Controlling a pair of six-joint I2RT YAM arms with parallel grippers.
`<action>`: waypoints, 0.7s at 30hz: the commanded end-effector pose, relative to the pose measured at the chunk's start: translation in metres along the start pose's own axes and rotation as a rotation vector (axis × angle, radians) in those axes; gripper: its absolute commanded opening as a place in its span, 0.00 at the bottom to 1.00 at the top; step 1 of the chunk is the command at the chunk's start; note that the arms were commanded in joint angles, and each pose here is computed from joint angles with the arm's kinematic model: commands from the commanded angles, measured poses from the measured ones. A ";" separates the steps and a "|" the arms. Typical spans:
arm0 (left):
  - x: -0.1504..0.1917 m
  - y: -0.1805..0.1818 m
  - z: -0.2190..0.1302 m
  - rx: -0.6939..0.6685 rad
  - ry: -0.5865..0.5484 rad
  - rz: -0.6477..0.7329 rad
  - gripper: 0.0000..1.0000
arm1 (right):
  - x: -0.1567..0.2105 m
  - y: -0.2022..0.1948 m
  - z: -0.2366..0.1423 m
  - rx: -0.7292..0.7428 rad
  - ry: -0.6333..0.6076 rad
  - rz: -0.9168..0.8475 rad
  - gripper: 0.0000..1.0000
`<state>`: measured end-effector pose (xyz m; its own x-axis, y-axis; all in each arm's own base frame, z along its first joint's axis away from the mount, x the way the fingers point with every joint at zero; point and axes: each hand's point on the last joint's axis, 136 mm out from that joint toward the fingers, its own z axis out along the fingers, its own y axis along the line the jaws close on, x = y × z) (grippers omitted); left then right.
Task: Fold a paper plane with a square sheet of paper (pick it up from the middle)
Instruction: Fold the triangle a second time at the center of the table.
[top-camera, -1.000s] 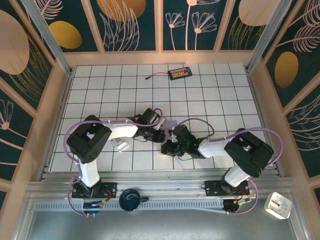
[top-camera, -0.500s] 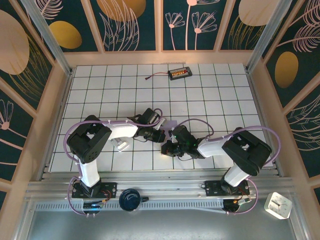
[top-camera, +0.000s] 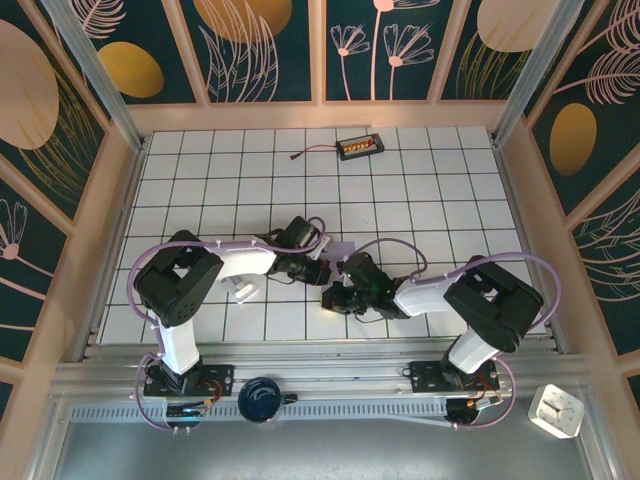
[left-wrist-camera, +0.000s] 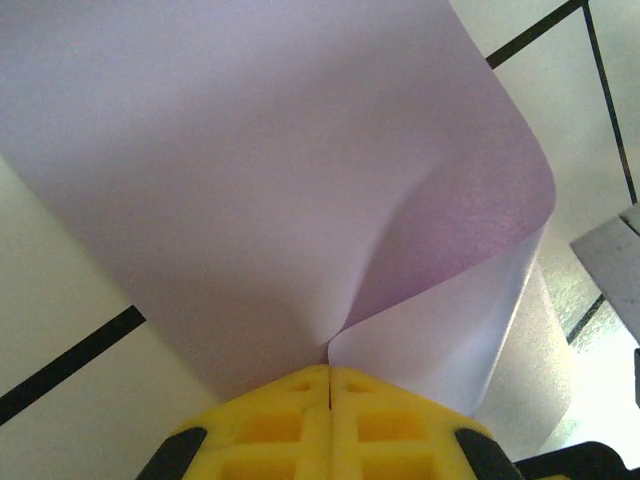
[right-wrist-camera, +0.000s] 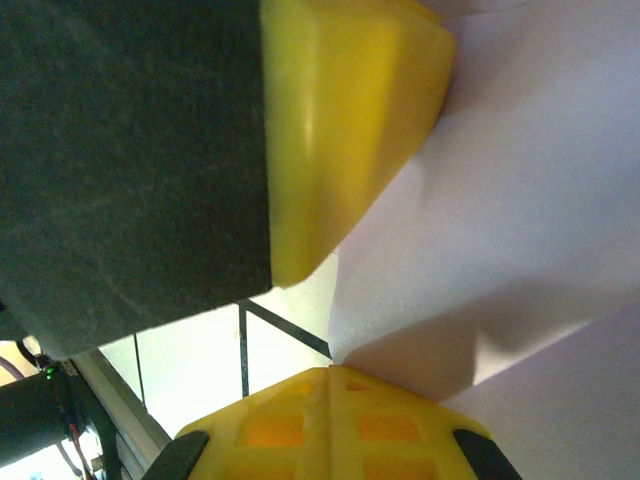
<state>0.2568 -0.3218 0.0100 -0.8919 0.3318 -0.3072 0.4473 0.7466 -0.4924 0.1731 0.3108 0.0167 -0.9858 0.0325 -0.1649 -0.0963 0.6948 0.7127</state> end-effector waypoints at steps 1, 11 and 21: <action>0.061 0.065 0.014 -0.245 0.188 -0.068 0.00 | 0.038 -0.036 -0.002 0.128 0.098 0.053 0.00; 0.063 0.066 0.015 -0.251 0.194 -0.068 0.00 | 0.056 -0.034 0.000 0.135 0.132 0.043 0.00; 0.063 0.065 0.016 -0.247 0.196 -0.066 0.00 | 0.035 0.006 -0.011 -0.029 0.073 -0.004 0.00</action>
<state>0.2567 -0.3219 0.0097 -0.8893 0.3378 -0.3084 0.4527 0.7461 -0.4882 0.1451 0.3126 0.0182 -0.9895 0.0018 -0.1444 -0.1037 0.6875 0.7188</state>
